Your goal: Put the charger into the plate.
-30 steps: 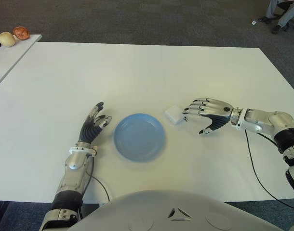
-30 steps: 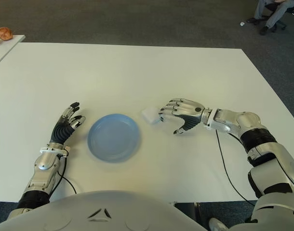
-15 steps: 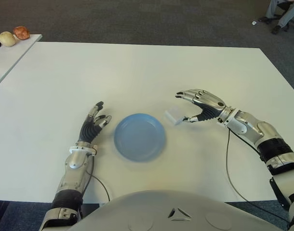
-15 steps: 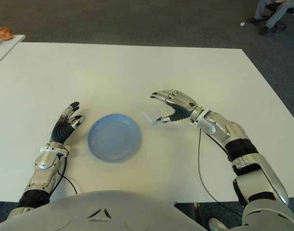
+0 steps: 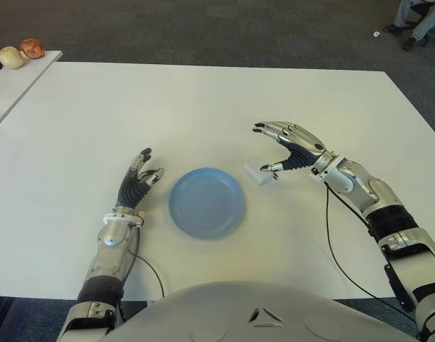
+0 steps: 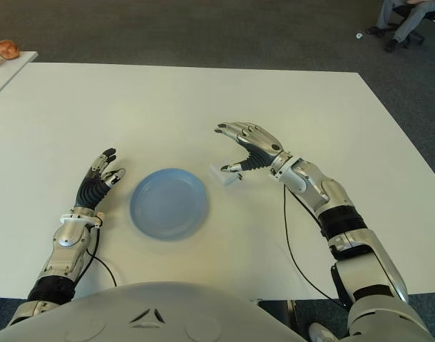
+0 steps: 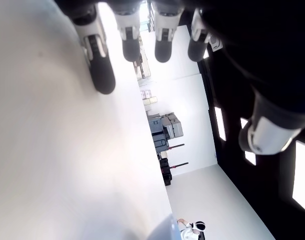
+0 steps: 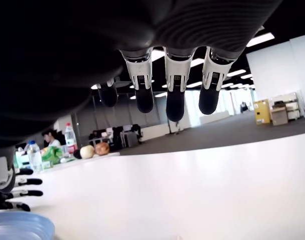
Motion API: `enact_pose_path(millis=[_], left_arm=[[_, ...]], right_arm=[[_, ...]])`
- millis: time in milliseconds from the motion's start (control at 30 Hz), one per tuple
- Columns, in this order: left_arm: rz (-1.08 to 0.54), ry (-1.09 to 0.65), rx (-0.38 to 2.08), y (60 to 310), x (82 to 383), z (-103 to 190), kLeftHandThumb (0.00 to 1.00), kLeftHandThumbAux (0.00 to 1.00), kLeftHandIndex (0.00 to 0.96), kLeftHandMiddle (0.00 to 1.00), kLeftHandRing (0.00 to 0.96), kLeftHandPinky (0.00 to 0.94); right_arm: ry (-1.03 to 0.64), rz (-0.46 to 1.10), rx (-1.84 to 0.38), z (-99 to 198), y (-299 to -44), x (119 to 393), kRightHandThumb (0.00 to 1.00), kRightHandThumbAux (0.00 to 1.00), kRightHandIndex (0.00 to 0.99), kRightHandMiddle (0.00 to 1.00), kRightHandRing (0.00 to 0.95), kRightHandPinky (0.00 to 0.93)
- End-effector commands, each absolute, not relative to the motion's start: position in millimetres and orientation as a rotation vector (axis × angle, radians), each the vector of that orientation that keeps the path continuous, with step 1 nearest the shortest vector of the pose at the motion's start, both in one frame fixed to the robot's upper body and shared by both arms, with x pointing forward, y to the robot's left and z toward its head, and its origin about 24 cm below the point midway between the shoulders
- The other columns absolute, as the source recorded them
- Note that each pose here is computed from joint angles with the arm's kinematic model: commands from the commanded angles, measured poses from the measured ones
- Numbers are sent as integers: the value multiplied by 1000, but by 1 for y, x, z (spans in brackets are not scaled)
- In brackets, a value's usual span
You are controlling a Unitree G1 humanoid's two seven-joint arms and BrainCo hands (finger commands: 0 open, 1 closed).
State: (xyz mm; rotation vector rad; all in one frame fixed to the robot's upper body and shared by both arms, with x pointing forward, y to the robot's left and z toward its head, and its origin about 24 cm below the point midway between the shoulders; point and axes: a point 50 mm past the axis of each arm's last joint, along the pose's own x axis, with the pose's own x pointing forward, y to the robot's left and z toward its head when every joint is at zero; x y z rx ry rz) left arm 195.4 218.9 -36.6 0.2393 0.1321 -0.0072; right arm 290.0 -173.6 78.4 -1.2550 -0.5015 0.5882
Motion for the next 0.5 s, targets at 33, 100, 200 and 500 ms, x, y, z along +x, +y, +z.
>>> enact_pose_path(millis=[33,100,200,500], left_arm=[[-56,312,233,208,178,-67,0,532,94,70,57,53],[-56,312,233,207,178,-68,0,530,94,70,56,52],[-58,307,237,206,180,-68,0,529,96,76,59,53],[-54,298,233,205,181,-69,0,528,103,85,68,64]], right_arm=[[-417,560,-1194,72,-163,285,176,376,0,52,78,135],[-397,547,-1187,71,-161,284,181,365,0,43,70,130],[-366,515,-1184,69,-158,283,184,357,0,24,51,111],[-289,415,-1184,69,-152,279,211,316,0,0,9,69]])
